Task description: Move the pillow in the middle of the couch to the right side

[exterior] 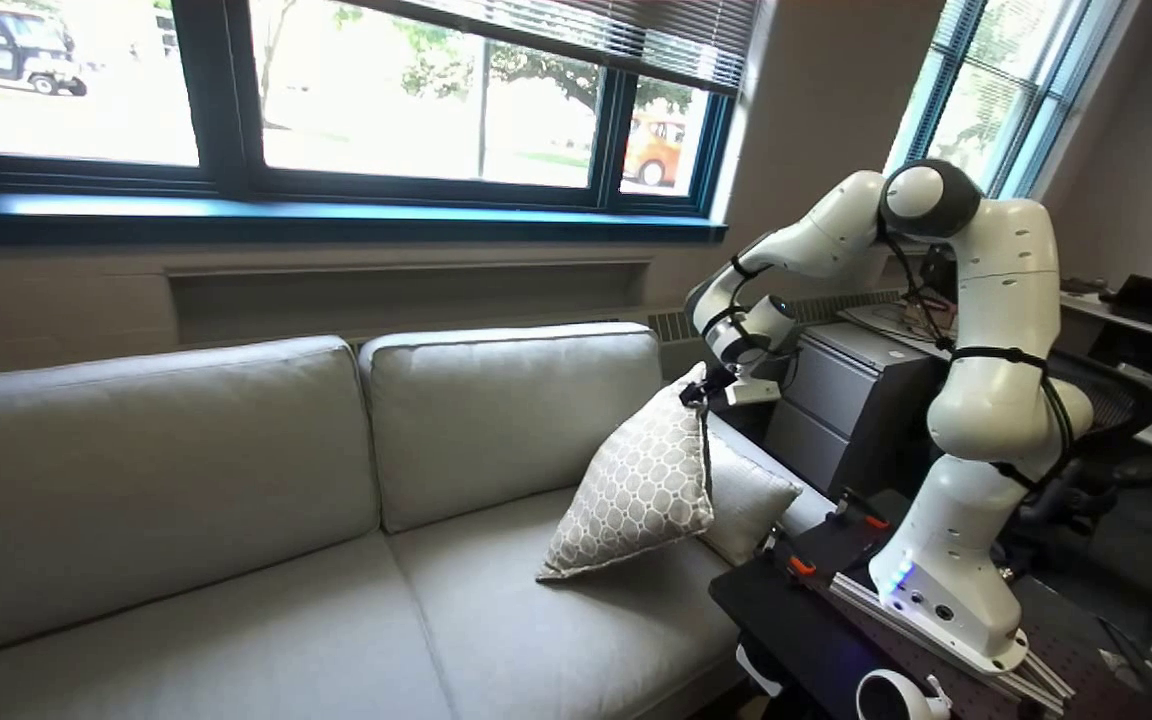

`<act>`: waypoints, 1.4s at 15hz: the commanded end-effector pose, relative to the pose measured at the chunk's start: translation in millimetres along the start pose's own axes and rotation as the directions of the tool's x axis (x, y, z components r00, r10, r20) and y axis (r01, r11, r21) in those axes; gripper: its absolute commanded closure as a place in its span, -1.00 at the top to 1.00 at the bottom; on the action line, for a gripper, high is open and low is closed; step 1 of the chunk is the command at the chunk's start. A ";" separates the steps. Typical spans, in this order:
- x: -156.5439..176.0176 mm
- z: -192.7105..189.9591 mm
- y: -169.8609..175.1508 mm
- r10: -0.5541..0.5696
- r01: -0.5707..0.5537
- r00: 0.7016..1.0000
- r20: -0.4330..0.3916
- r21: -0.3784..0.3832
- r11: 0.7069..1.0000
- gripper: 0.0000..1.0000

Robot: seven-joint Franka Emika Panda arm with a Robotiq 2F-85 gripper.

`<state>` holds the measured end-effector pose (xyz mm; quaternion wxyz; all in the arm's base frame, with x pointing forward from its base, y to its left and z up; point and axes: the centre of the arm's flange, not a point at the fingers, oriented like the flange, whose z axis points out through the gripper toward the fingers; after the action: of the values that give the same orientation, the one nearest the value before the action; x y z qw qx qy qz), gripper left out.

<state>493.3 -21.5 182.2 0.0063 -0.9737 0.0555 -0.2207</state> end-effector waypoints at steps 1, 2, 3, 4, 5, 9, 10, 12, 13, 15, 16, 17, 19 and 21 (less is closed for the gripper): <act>71.0 -6.3 27.4 -0.005 -0.002 0.999 -0.049 -0.136 0.991 -0.95; 76.4 -3.3 38.2 0.018 -0.028 0.998 -0.060 -0.154 0.988 -0.97; 80.4 3.0 50.6 0.051 -0.061 0.997 -0.065 -0.166 0.984 -0.97; 84.4 3.3 60.2 0.089 -0.103 0.992 -0.088 -0.170 0.980 -0.97; 87.7 5.2 74.6 0.135 -0.153 0.985 -0.111 -0.180 0.972 -0.97; 119.8 7.5 113.2 0.225 -0.274 0.951 -0.211 -0.241 0.931 -0.96; 129.6 10.3 118.8 0.226 -0.286 0.945 -0.235 -0.265 0.921 -0.96; 147.5 13.9 128.6 0.215 -0.300 0.937 -0.276 -0.319 0.899 -0.95; 151.1 16.3 132.7 0.210 -0.305 0.935 -0.287 -0.343 0.889 -0.97; 159.1 21.8 145.9 0.198 -0.308 0.933 -0.301 -0.380 0.872 -0.97; 164.5 20.5 149.9 0.182 -0.308 0.931 -0.317 -0.412 0.858 -0.96; 172.4 19.4 151.8 0.173 -0.313 0.926 -0.335 -0.427 0.848 -0.97; 179.0 15.6 155.3 0.151 -0.315 0.921 -0.359 -0.460 0.830 -0.97; 180.2 16.2 155.3 0.136 -0.309 0.922 -0.363 -0.478 0.822 -0.98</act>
<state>600.7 -201.3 224.5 -0.2143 -0.8854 0.2217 -0.3479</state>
